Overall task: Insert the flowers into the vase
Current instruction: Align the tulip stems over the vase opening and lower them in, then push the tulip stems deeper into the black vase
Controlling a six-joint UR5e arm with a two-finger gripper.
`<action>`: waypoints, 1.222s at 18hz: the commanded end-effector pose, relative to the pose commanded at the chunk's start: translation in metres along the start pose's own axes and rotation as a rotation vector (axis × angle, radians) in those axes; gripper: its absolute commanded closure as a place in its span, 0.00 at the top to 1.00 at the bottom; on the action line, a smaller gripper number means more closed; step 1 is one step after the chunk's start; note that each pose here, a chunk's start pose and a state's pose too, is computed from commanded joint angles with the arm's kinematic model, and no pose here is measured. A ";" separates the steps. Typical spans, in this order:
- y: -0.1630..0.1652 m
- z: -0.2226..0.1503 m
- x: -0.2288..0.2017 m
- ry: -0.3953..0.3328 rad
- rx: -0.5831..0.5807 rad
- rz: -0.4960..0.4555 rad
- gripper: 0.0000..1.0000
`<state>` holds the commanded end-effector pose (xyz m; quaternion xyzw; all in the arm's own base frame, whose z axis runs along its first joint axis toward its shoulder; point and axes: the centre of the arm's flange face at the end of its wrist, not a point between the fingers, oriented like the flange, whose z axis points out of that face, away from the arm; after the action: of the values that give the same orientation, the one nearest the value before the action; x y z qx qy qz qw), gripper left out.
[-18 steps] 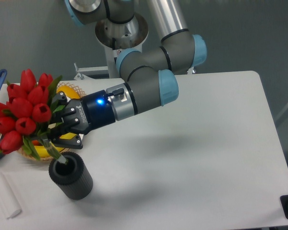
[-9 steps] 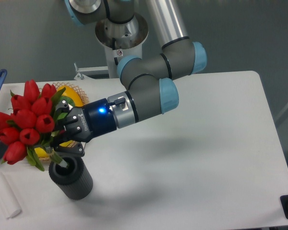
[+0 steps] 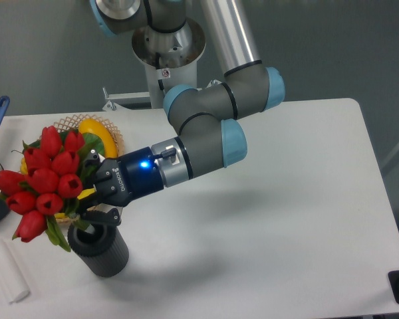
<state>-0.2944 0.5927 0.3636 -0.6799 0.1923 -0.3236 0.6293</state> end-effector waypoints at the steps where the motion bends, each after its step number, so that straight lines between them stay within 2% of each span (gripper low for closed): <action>1: 0.004 0.000 -0.001 -0.001 -0.001 -0.005 0.15; 10: 0.029 -0.001 -0.013 -0.005 -0.007 -0.032 0.16; 22: 0.066 -0.006 -0.016 -0.018 -0.021 -0.011 0.16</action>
<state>-0.2999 0.5899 0.2958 -0.6904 0.1864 -0.3190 0.6220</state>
